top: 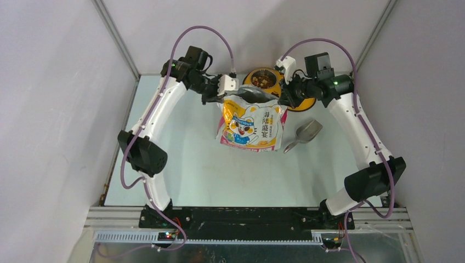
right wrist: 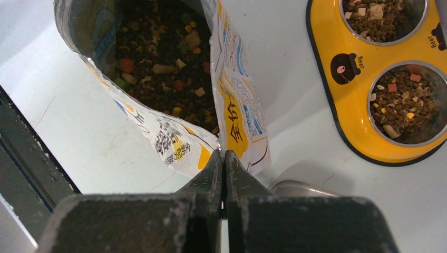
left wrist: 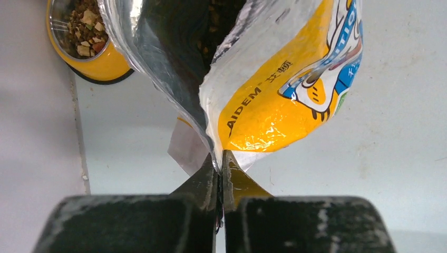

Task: Serve the pet food
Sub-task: Close the pet food bag at the center of the board.

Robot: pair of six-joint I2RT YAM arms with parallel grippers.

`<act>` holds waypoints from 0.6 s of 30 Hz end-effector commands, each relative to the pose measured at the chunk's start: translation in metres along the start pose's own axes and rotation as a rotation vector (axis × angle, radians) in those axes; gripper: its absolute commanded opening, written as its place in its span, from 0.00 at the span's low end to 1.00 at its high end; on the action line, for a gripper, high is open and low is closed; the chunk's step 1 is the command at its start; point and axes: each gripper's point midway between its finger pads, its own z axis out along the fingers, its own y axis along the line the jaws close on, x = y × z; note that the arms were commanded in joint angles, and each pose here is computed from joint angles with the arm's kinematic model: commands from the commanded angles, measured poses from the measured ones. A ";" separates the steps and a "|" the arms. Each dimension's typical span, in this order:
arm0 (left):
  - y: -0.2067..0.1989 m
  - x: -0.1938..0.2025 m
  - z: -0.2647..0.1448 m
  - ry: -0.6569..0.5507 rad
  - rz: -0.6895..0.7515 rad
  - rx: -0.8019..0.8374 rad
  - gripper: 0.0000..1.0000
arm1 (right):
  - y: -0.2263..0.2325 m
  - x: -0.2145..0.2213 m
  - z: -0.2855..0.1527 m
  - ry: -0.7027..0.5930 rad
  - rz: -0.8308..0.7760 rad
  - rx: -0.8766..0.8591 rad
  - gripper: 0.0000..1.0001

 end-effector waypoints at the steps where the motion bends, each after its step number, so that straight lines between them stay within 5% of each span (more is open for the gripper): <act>1: 0.002 -0.024 -0.010 -0.042 -0.012 -0.058 0.00 | -0.020 -0.045 -0.020 -0.140 -0.076 0.087 0.00; 4: 0.009 -0.023 -0.016 -0.042 -0.070 -0.091 0.00 | -0.015 -0.048 -0.023 -0.150 -0.147 0.061 0.07; 7: 0.012 -0.023 -0.029 -0.060 -0.118 -0.109 0.00 | -0.003 -0.050 -0.025 -0.144 -0.261 0.023 0.48; 10: 0.013 -0.018 -0.040 -0.065 -0.161 -0.131 0.00 | 0.012 -0.052 -0.021 -0.122 -0.355 -0.004 0.69; 18: 0.002 -0.019 -0.048 -0.078 -0.221 -0.119 0.00 | 0.046 -0.037 -0.005 -0.008 -0.429 -0.175 0.82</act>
